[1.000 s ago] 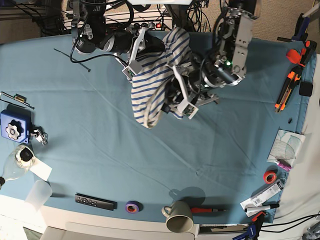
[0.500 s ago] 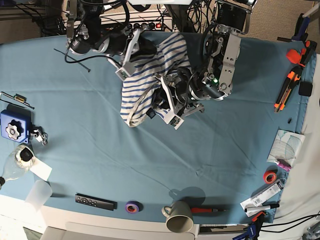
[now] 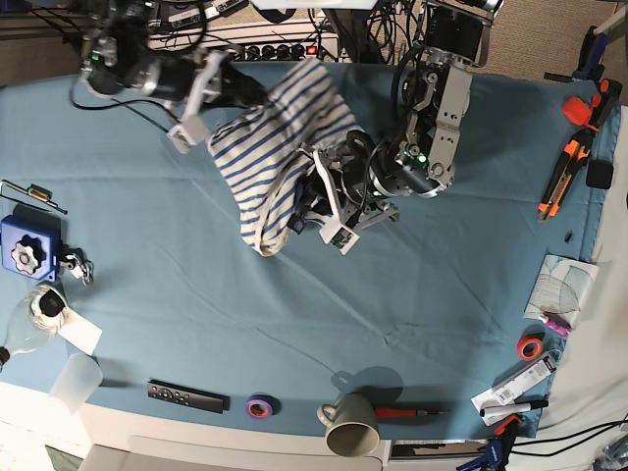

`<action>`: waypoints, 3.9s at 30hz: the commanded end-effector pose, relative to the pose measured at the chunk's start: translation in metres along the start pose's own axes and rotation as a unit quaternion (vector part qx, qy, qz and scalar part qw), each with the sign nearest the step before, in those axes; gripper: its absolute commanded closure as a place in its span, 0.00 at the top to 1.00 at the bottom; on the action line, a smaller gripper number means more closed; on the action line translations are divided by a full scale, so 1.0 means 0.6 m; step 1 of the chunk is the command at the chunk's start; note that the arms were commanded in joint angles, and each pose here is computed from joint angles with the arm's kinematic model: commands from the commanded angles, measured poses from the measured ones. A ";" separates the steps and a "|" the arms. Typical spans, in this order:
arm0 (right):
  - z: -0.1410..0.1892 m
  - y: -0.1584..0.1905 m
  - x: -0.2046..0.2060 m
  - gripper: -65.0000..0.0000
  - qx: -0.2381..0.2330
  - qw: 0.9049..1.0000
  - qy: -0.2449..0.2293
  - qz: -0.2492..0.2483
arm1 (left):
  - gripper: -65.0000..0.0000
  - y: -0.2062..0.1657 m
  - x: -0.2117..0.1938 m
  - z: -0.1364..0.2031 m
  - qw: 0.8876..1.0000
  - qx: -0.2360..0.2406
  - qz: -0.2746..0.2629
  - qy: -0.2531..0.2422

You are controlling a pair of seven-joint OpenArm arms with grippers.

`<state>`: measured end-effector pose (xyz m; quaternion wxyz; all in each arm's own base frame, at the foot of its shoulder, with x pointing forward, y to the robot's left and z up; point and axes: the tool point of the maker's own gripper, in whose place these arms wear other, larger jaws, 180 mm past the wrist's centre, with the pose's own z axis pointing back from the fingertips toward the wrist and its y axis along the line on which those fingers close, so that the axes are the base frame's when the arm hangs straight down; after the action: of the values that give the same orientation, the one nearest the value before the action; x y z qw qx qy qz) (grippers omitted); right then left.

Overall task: Fold the T-shirt properly
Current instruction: 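Lift the shirt edge with the left gripper and pull it toward the table center, then grasp the shirt edges with both grippers and spread the bundle, then press and smooth the shirt flat with both grippers, then release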

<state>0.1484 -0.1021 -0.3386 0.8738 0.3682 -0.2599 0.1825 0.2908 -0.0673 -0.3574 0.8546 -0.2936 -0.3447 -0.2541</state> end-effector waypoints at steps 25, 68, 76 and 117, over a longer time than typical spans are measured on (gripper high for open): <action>0.095 -0.020 0.130 0.03 -0.021 0.991 -0.106 0.083 | 0.28 0.056 0.126 0.072 0.995 0.043 0.010 -0.088; -0.038 -0.148 0.077 0.03 -0.177 0.980 0.050 0.070 | 0.28 -0.082 -0.055 0.135 0.993 -0.104 0.054 -0.007; -0.038 -0.148 0.075 0.03 -0.177 0.980 0.054 0.070 | 0.28 -0.121 -0.005 0.126 0.988 -0.150 0.017 -0.042; -0.019 -0.099 -0.010 0.03 -0.163 0.975 0.134 0.074 | 0.01 -0.006 0.007 0.007 0.997 0.047 -0.066 -0.003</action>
<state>0.1857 -0.1244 -0.3766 0.9262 0.1930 -0.2185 0.2391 0.2799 -0.0641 -0.3646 0.8580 -0.2255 -0.3533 -0.2968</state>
